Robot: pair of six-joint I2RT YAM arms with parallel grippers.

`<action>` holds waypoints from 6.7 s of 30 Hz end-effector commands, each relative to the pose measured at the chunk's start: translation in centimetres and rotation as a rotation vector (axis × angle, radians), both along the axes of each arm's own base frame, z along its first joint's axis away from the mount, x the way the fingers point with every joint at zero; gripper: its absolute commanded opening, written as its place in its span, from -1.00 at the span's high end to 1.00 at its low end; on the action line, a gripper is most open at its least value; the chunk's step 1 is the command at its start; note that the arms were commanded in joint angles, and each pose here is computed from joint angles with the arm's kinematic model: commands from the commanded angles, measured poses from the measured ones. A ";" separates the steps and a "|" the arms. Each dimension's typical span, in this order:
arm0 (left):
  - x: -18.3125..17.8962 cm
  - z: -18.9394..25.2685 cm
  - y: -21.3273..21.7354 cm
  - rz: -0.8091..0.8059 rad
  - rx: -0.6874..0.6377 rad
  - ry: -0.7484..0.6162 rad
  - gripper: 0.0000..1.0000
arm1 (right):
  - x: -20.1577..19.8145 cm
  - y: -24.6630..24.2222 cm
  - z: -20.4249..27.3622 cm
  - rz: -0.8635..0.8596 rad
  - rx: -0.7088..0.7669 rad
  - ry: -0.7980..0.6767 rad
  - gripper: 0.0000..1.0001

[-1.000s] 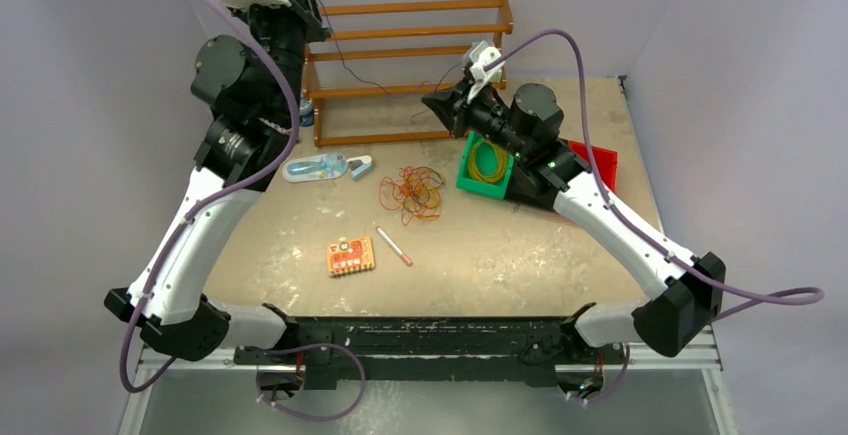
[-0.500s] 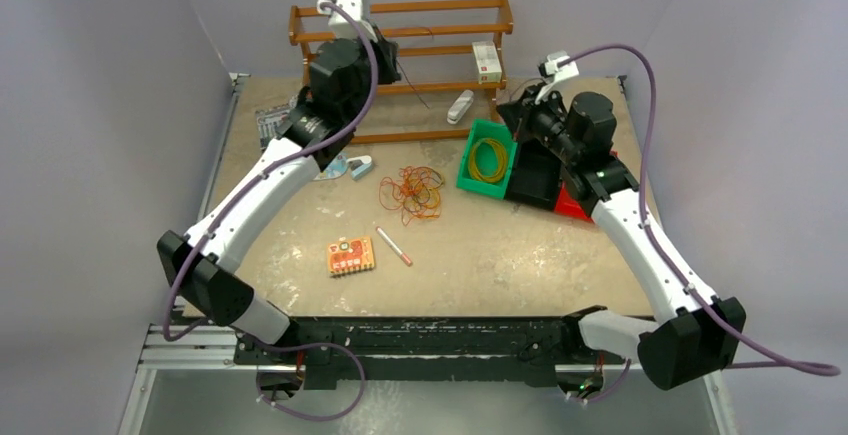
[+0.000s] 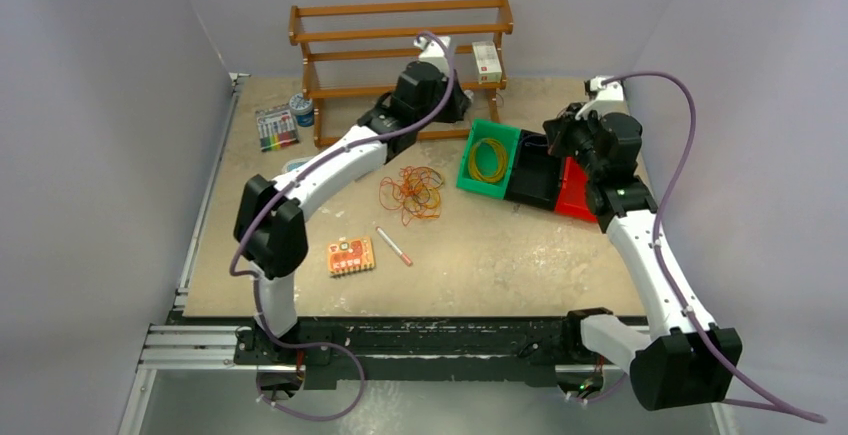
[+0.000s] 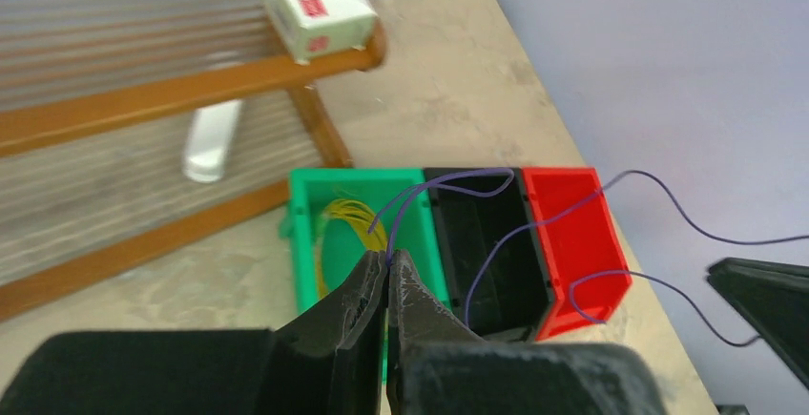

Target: Untangle the cables

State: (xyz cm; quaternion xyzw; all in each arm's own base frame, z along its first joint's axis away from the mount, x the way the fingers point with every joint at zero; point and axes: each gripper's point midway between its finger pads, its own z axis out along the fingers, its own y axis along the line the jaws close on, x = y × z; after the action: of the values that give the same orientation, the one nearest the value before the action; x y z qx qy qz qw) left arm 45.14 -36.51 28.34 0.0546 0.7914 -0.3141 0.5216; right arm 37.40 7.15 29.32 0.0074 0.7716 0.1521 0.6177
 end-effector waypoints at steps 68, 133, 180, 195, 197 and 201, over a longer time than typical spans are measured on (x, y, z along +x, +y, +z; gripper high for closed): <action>-0.6 -8.6 -13.2 -0.190 0.182 0.012 1.00 | 6.8 -3.0 -14.1 -0.076 0.100 0.195 0.97; -2.5 -1.8 -12.0 -0.103 0.237 -0.106 0.05 | -1.4 -5.4 -3.8 -0.185 0.027 -0.053 -0.18; -7.7 -8.2 14.4 0.240 0.607 0.071 0.08 | 6.5 -5.9 -16.9 -0.009 -0.331 0.599 -0.03; -7.8 -8.6 14.7 0.237 0.621 0.075 0.08 | 6.2 -6.0 -19.2 -0.004 -0.368 0.676 0.19; -7.8 -8.6 14.7 0.236 0.622 0.076 0.08 | 6.1 -5.8 -19.5 0.001 -0.365 0.684 0.29; -7.8 -8.6 14.7 0.235 0.622 0.076 0.08 | 6.2 -5.0 -19.6 0.021 -0.353 0.680 0.53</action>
State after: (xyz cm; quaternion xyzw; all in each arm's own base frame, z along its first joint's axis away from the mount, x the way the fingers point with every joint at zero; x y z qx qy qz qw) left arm 37.08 -22.08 17.50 0.1161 0.8823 0.0147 0.4559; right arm 42.65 1.25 8.55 -0.0470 0.9519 0.0028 0.3029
